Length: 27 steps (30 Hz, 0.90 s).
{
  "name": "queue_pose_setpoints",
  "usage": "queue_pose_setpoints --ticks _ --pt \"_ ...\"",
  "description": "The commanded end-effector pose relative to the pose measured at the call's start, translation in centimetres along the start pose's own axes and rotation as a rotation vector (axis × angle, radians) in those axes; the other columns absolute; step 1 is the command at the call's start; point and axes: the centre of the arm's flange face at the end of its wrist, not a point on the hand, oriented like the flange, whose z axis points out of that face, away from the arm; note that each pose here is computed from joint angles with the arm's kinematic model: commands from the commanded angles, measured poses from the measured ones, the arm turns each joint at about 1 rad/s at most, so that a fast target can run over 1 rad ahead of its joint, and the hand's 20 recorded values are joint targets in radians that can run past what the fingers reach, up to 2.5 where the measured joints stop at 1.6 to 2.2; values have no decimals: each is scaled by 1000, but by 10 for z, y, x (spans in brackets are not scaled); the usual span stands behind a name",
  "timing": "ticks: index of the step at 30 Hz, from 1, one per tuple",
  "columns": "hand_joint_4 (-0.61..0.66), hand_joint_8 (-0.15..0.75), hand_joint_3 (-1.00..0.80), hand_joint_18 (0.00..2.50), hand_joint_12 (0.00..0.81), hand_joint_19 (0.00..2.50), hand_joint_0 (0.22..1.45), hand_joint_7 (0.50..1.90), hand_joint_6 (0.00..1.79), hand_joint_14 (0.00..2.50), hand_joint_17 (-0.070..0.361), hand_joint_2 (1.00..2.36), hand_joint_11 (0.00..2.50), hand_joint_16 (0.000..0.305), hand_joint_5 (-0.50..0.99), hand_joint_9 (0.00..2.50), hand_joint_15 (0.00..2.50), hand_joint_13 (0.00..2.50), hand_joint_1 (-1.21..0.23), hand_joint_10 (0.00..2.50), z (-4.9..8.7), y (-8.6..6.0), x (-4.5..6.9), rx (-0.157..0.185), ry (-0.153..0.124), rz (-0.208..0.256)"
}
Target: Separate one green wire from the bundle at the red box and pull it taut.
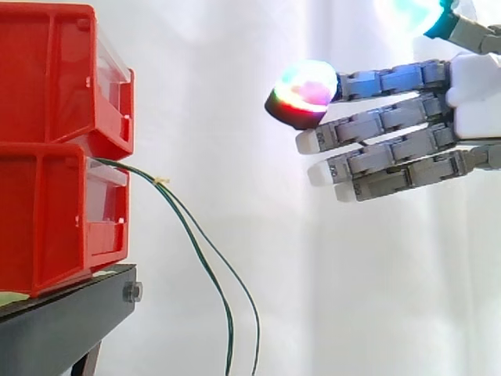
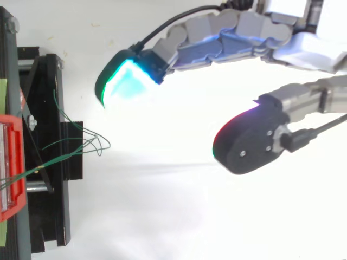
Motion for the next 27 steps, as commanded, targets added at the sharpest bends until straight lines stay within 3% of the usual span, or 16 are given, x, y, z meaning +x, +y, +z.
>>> queue_pose_setpoints --ticks 1,8,12,16,23,25,27 --pt "155 205 -470 130 298 0 544 622 501 0 92 1002 0 41 -232 432 0 386 -576 0 2 -2 1 9 -14 -16" --pt "173 213 -466 151 299 0 544 635 501 0 92 1003 0 41 -224 463 0 400 -576 0 4 -7 9 17 -22 -53" --pt "183 213 -469 158 299 3 545 644 501 0 92 1002 0 41 -218 467 0 404 -578 0 12 -28 22 26 -22 -61" --pt "190 215 -469 163 299 4 546 651 501 0 91 1002 0 40 -214 472 0 408 -578 0 20 -34 34 -6 -40 -55" --pt "197 218 -470 173 300 5 547 661 501 0 90 1002 0 40 -211 481 0 418 -581 0 20 -37 35 9 -81 -89" --pt "200 219 -471 174 300 11 547 663 501 0 90 1002 0 40 -209 482 0 419 -581 0 23 -45 38 17 -92 -94" --pt "200 219 -469 175 300 12 547 664 501 0 90 1002 0 40 -209 483 0 420 -581 0 36 -56 44 16 -94 -86"
